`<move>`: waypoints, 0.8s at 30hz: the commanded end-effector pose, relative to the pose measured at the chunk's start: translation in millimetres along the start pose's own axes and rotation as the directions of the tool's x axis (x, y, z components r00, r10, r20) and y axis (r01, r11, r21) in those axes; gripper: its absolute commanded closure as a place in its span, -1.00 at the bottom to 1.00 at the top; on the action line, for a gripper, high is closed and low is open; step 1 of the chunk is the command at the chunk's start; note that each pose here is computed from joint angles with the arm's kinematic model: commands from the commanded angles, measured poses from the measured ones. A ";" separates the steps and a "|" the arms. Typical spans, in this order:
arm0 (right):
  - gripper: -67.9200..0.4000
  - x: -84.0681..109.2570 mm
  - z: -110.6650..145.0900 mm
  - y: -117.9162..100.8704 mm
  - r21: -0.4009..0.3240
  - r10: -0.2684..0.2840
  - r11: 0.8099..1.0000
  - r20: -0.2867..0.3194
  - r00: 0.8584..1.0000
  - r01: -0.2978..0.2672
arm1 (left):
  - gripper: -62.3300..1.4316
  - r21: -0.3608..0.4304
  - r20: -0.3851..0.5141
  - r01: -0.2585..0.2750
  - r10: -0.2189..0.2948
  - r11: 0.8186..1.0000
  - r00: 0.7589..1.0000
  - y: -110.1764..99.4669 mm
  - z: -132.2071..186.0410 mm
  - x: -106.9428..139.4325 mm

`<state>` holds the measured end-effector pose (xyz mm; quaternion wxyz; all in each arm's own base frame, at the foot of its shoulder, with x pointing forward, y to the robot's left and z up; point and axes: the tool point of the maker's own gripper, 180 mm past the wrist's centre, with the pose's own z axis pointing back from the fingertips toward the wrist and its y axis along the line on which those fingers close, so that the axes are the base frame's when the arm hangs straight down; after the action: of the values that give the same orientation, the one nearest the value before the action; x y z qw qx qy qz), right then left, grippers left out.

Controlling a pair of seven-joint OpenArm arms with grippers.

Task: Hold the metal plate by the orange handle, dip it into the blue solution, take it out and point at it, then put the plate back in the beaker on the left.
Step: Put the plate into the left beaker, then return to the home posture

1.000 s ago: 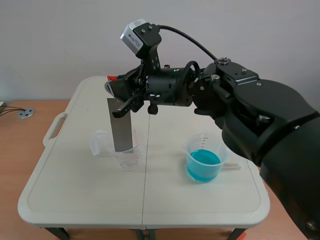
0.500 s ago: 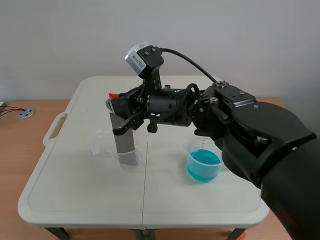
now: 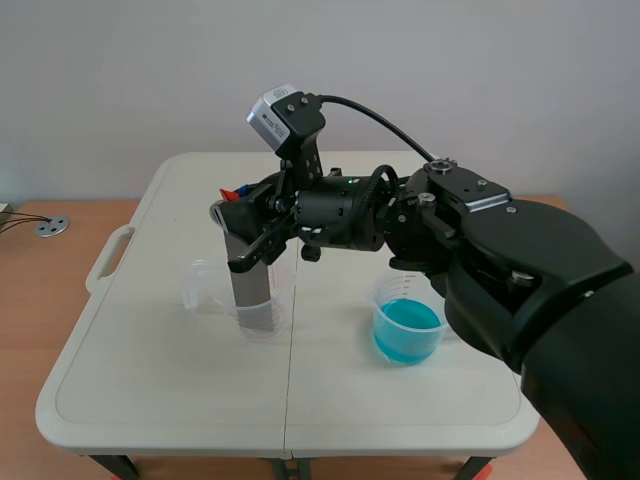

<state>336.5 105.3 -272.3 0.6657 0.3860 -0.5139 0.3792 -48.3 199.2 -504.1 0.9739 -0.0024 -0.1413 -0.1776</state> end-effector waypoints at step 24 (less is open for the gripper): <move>-0.95 33.7 18.4 -49.3 -0.169 0.090 0.982 0.053 0.995 -0.080 | -1.00 0.004 0.013 0.109 -0.109 0.994 0.994 4.2 0.4 0.7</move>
<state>369.3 78.8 -264.6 0.6812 0.3271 -0.5533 0.3505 -48.6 202.2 -505.0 0.9632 0.0063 -0.1422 -0.2279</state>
